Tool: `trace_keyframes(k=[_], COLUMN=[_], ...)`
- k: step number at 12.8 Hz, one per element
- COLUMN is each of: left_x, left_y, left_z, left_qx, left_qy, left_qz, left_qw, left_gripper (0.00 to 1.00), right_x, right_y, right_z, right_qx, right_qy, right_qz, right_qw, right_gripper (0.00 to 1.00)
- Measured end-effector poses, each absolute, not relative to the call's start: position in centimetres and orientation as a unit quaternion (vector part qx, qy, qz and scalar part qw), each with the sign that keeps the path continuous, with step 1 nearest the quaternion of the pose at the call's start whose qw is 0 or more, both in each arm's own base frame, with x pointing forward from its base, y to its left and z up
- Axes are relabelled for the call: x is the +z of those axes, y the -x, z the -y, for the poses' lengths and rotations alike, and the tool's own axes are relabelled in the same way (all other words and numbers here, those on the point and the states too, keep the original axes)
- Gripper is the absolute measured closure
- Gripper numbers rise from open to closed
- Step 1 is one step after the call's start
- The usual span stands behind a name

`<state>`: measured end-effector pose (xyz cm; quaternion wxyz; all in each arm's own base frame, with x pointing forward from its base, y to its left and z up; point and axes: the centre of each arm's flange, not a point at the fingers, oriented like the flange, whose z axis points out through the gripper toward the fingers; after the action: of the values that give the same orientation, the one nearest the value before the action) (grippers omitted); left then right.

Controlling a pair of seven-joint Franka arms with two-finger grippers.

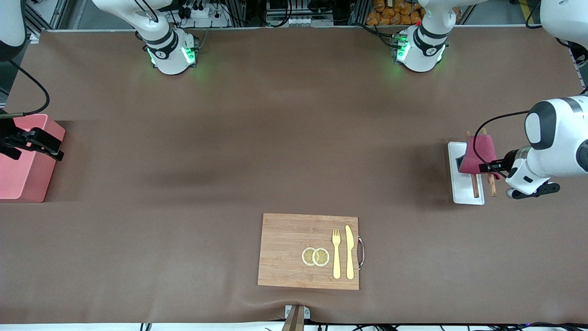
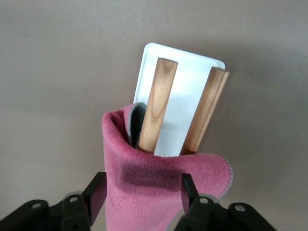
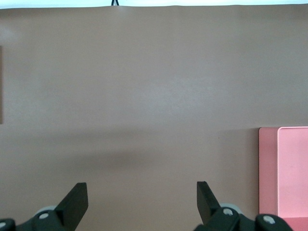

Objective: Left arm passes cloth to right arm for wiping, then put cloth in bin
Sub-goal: 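Close the left gripper on the pink cloth's folded edge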

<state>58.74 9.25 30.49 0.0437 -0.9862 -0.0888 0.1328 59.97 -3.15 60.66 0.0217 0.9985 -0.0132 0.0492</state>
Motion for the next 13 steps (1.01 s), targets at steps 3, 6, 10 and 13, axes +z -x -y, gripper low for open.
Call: trace_keyframes(k=[3, 6, 10, 13], left_x=[30.1, 30.0, 30.5, 30.6], left_y=[-58.7, -58.6, -58.7, -58.8], left_z=[-9.2, -9.3, -9.4, -9.4], left_qx=[0.137, 0.138, 0.137, 0.136], left_qy=[0.986, 0.985, 0.986, 0.986], left_qz=[0.089, 0.089, 0.088, 0.088], left_qw=[0.044, 0.044, 0.048, 0.048], left_gripper=[0.41, 0.63, 0.84, 0.87], right_x=[59.6, 58.6, 57.2, 56.8], right_y=[-60.2, -60.3, -60.8, -60.8], right_z=[3.1, 3.3, 3.7, 4.3], right_qx=[0.034, 0.018, 0.004, 0.000], right_qy=[-0.999, -0.999, -1.000, -0.999], right_qz=[0.013, 0.015, 0.020, 0.026], right_qw=[0.022, 0.023, 0.024, 0.020], right_gripper=[0.00, 0.00, 0.00, 0.00])
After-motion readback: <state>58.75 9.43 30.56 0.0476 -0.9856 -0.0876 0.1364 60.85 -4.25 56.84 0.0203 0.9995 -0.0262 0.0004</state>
